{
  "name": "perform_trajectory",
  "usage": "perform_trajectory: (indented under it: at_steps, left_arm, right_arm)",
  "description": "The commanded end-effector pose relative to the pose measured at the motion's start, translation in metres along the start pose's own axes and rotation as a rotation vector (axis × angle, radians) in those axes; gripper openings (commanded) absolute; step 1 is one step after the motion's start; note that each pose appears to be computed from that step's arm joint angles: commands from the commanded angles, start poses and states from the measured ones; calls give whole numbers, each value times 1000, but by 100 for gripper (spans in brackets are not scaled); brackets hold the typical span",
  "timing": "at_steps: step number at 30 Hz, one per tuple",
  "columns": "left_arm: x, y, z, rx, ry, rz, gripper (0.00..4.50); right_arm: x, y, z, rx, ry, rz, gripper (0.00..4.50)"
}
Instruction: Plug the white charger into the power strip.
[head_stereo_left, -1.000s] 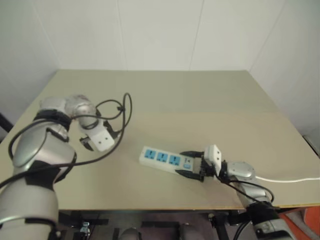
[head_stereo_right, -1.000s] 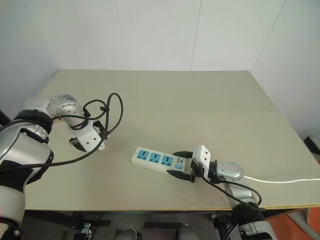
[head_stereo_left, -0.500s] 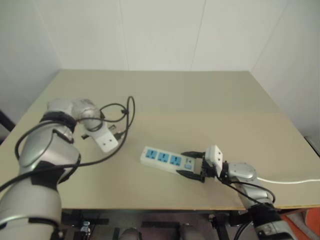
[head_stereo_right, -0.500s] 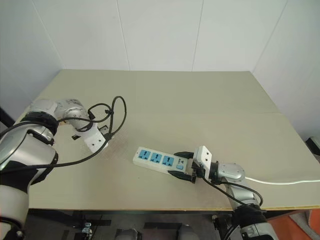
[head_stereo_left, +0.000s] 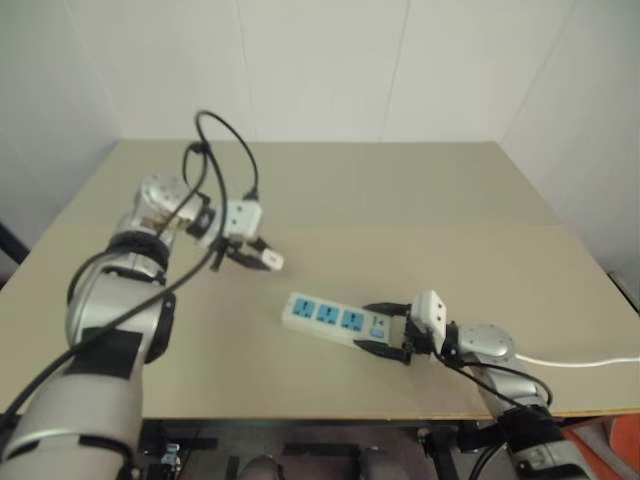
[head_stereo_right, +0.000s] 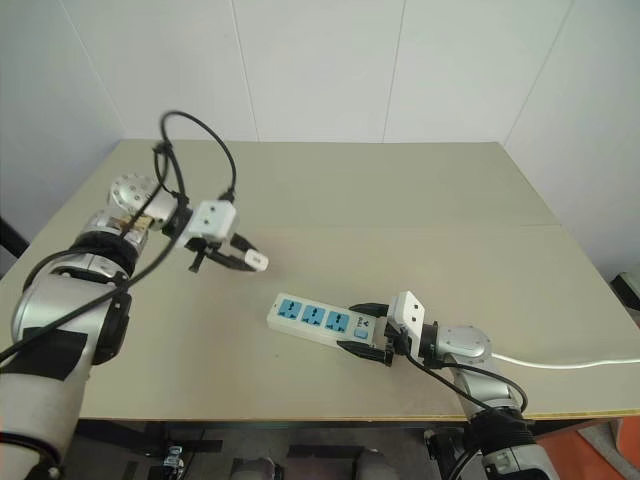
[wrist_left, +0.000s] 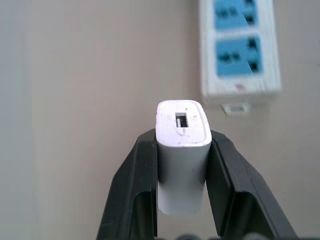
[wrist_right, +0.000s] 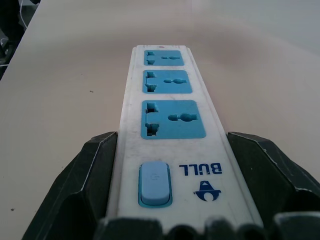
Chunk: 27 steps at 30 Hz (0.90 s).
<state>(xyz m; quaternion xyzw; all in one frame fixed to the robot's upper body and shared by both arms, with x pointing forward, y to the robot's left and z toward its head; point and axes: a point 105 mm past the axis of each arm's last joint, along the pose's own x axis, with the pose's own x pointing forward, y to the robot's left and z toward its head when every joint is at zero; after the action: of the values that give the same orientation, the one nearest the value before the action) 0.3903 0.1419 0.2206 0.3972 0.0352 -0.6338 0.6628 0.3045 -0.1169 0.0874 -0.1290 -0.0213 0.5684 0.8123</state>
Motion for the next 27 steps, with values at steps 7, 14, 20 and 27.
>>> perform_trajectory:
  at_steps: [7, 14, 20, 27]
  left_arm:
    - [-19, 26, 46, -291, -747, 278, 98]
    - [14, -34, 43, -425, -819, 149, 98]
    - [14, -42, 52, -528, -865, 184, 98]
    - [16, -65, 60, -618, -886, 56, 98]
  right_arm:
    - [0, 4, -9, 13, 24, 20, 337]
    - [9, 3, -12, 8, 50, 111, 337]
    - [15, 8, -21, -6, 73, 177, 337]
    - [20, 11, -24, -10, 67, 208, 337]
